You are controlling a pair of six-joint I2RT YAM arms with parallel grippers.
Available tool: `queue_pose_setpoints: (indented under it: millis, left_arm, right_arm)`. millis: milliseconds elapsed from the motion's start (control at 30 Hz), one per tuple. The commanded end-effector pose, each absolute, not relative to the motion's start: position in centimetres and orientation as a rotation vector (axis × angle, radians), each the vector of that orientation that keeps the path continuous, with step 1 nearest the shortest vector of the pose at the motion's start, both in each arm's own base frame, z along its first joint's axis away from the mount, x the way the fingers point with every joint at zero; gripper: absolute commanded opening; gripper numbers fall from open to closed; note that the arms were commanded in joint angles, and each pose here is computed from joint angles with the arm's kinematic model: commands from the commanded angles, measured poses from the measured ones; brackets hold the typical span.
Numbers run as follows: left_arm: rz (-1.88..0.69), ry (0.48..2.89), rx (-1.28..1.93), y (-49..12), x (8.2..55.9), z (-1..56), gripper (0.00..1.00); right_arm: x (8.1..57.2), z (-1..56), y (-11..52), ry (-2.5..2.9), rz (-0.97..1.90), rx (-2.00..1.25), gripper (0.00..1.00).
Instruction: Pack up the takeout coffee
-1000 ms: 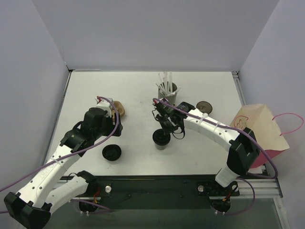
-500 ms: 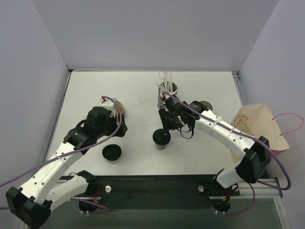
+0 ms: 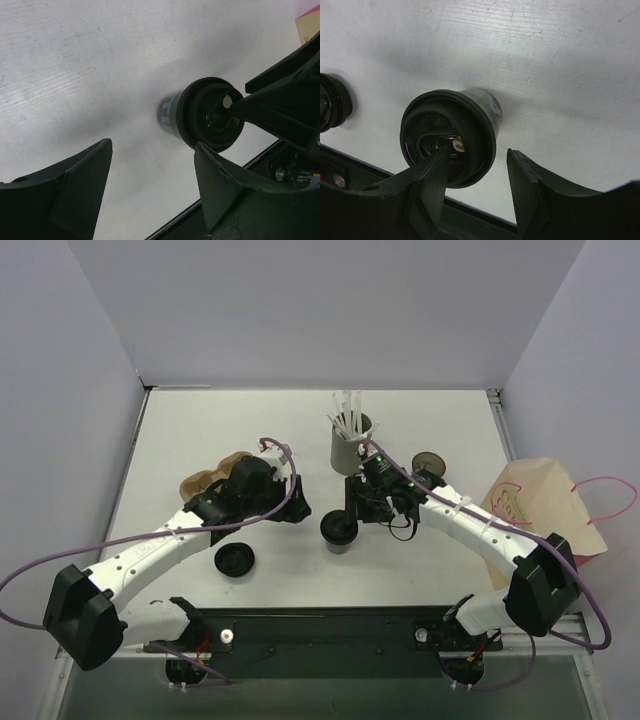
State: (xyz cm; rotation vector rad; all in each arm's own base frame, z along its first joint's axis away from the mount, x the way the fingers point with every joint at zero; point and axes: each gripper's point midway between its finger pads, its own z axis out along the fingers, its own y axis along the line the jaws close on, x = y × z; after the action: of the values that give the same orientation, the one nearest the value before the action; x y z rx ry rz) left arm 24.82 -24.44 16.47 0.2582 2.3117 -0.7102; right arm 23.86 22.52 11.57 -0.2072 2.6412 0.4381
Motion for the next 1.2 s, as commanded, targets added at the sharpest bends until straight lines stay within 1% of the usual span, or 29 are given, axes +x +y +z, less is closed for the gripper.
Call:
queue_pose_setpoints:
  millis: [0,200,367,467,633,667,1033,1167]
  left_arm:
    - [-0.857,2.205,0.220,-27.4,26.3,18.2,0.76]
    - [-0.885,2.213,0.210,-28.1,26.3,16.5,0.76]
    - [-0.907,2.231,0.232,-28.6,25.8,15.0,0.76]
    - [-0.929,2.249,0.252,-29.2,25.4,14.2,0.75]
    - [-0.922,2.293,0.253,-29.0,24.7,12.4,0.72]
    - [-0.939,2.264,0.249,-29.3,25.1,12.9,0.71]
    - [-0.988,2.318,0.212,-29.2,23.5,9.9,0.64]
    - [-0.968,2.334,0.171,-28.6,23.2,8.8,0.60]
  right_arm:
    - [24.6,13.0,23.2,2.573,0.561,-0.099,0.50]
    - [23.5,11.1,22.8,2.601,0.571,-0.096,0.46]
    - [22.5,9.3,22.5,2.630,0.581,-0.145,0.37]
    - [22.4,9.2,22.6,2.619,0.591,-0.157,0.35]
    - [22.5,8.7,22.5,2.618,0.585,-0.182,0.33]
    - [22.5,8.7,22.6,2.615,0.587,-0.182,0.33]
    - [22.1,7.1,22.0,2.623,0.569,-0.160,0.31]
    - [22.1,6.8,21.8,2.616,0.561,-0.163,0.30]
